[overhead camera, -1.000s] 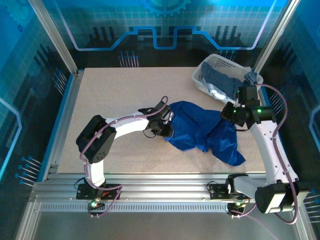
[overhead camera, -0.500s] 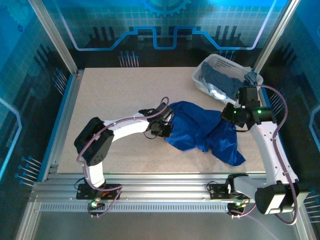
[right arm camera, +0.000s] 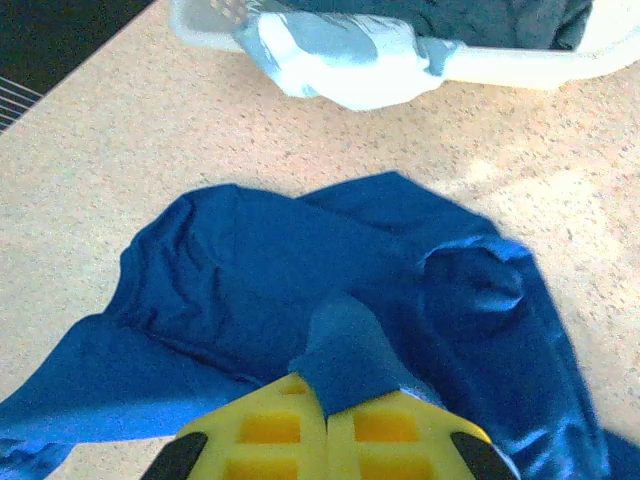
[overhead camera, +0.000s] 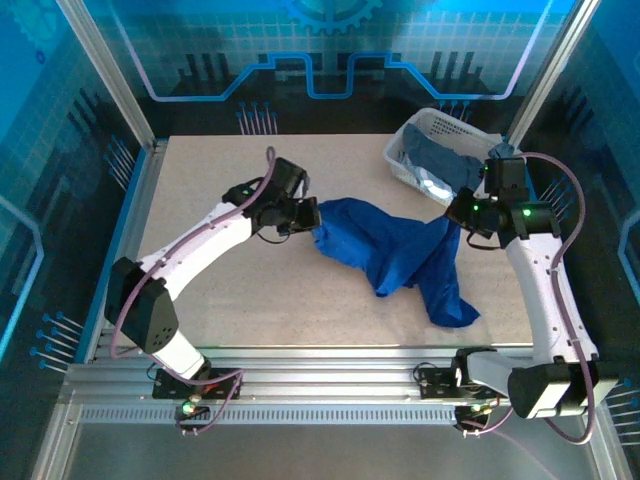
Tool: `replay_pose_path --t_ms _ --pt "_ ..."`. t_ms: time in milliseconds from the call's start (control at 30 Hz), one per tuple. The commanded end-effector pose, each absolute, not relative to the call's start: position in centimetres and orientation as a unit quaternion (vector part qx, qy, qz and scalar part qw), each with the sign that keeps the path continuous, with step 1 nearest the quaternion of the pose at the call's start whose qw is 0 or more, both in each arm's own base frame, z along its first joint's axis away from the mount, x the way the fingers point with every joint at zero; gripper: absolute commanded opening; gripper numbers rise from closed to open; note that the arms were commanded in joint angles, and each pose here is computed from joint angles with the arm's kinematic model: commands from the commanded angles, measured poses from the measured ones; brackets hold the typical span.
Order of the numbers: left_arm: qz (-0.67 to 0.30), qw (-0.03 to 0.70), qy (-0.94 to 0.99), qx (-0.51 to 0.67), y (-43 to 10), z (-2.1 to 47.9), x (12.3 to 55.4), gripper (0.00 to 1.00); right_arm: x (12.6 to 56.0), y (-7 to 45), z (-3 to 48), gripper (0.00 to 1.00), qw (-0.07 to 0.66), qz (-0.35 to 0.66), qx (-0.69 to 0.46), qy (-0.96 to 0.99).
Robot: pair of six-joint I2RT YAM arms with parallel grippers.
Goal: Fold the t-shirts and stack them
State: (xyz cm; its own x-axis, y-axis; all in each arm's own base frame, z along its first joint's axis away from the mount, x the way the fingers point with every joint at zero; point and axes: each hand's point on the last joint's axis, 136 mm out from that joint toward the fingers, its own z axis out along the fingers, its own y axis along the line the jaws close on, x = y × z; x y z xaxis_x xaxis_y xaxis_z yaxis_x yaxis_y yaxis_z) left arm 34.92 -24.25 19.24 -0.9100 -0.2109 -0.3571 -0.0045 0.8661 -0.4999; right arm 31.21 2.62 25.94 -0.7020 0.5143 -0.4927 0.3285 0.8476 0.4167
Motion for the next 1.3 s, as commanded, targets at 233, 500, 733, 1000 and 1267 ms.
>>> replay_pose_path --t_ms 233,500,733,1000,1267 --pt "-0.199 0.011 0.969 -0.144 -20.0 9.1 24.2 0.37 28.9 4.6 21.4 0.00 0.252 0.166 0.216 0.929" --pt "-0.205 0.018 0.967 -0.150 -19.8 7.4 24.0 0.53 28.4 4.8 20.0 0.00 0.239 0.157 0.214 0.934" --pt "-0.131 -0.014 0.981 -0.145 -18.0 4.5 23.1 0.55 28.5 4.7 20.0 0.00 0.240 0.155 0.214 0.934" --pt "-0.086 0.016 0.993 -0.078 -19.7 3.3 24.8 0.57 28.2 4.9 19.6 0.00 0.234 0.159 0.217 0.934" --pt "0.028 0.016 0.998 -0.048 -18.0 0.0 23.8 0.55 28.4 4.9 19.8 0.00 0.236 0.162 0.218 0.933"
